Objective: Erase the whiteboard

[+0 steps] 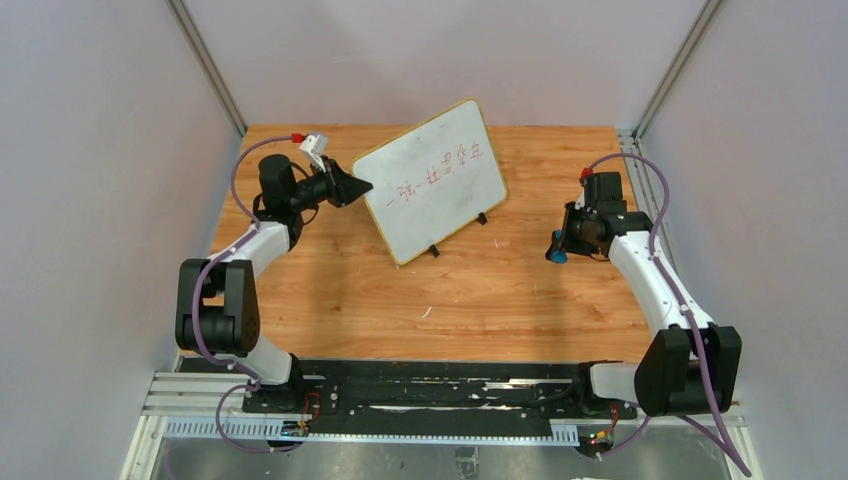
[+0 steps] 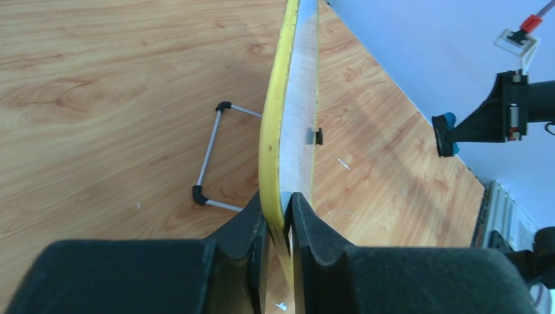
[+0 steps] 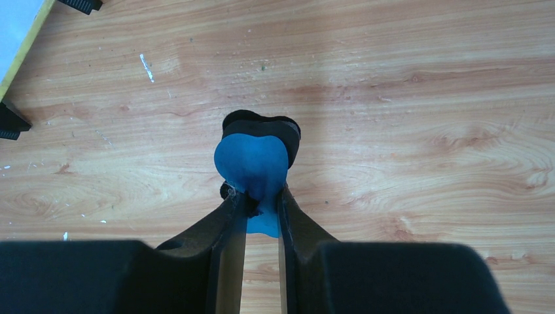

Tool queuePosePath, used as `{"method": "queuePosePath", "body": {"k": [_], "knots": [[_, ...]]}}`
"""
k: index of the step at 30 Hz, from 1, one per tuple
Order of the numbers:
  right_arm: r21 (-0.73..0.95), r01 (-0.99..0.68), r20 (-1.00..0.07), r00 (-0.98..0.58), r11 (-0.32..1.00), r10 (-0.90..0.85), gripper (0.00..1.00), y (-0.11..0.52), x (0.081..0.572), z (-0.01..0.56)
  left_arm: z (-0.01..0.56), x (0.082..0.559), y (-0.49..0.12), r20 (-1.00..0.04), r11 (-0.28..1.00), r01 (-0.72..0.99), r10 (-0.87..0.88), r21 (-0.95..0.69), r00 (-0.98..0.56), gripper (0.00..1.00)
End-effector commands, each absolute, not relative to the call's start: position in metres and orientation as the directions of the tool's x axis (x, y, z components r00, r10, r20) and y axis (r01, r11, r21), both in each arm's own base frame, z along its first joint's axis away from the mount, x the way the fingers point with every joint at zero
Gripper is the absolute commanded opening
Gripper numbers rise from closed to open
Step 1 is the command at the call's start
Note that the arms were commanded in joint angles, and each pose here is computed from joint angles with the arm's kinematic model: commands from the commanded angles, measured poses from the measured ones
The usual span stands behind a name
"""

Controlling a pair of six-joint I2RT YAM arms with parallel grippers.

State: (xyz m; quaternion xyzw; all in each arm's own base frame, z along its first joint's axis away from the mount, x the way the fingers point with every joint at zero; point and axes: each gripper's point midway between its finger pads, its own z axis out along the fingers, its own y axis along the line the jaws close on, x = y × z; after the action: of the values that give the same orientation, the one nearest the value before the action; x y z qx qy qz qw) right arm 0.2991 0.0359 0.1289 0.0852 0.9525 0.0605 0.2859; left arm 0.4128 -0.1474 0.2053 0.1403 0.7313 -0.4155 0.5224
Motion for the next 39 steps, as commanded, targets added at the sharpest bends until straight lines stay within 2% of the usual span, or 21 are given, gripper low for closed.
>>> {"method": "queuePosePath", "body": {"k": [1,7,16,23,33,39], "knots": [[0.163,0.104,-0.569,-0.803,0.981,0.179,0.01,0.038,0.308,0.140,0.216,0.419,-0.150,-0.906,0.617,0.668,-0.216,-0.416,-0.364,0.15],[0.172,0.109,-0.609,-0.769,0.979,0.193,0.01,0.038,0.319,0.147,0.209,0.422,-0.148,-0.906,0.629,0.659,-0.210,-0.414,-0.368,0.01],[0.210,0.080,-0.659,-0.724,0.975,0.201,0.01,0.046,0.357,0.160,0.191,0.421,-0.146,-0.908,0.646,0.654,-0.161,-0.394,-0.388,0.00],[0.192,-0.007,-0.761,-0.633,0.981,0.145,0.01,0.051,0.405,0.188,0.186,0.422,-0.145,-0.906,0.651,0.651,-0.143,-0.389,-0.399,0.00],[0.338,-0.316,-0.814,-0.572,0.887,0.106,0.01,0.120,0.498,0.209,0.182,0.422,-0.142,-0.905,0.670,0.640,-0.118,-0.377,-0.409,0.00],[0.251,-0.465,-0.837,-0.545,0.849,-0.051,0.01,0.166,0.522,0.206,0.180,0.422,-0.140,-0.904,0.676,0.636,-0.109,-0.373,-0.414,0.00]]}}
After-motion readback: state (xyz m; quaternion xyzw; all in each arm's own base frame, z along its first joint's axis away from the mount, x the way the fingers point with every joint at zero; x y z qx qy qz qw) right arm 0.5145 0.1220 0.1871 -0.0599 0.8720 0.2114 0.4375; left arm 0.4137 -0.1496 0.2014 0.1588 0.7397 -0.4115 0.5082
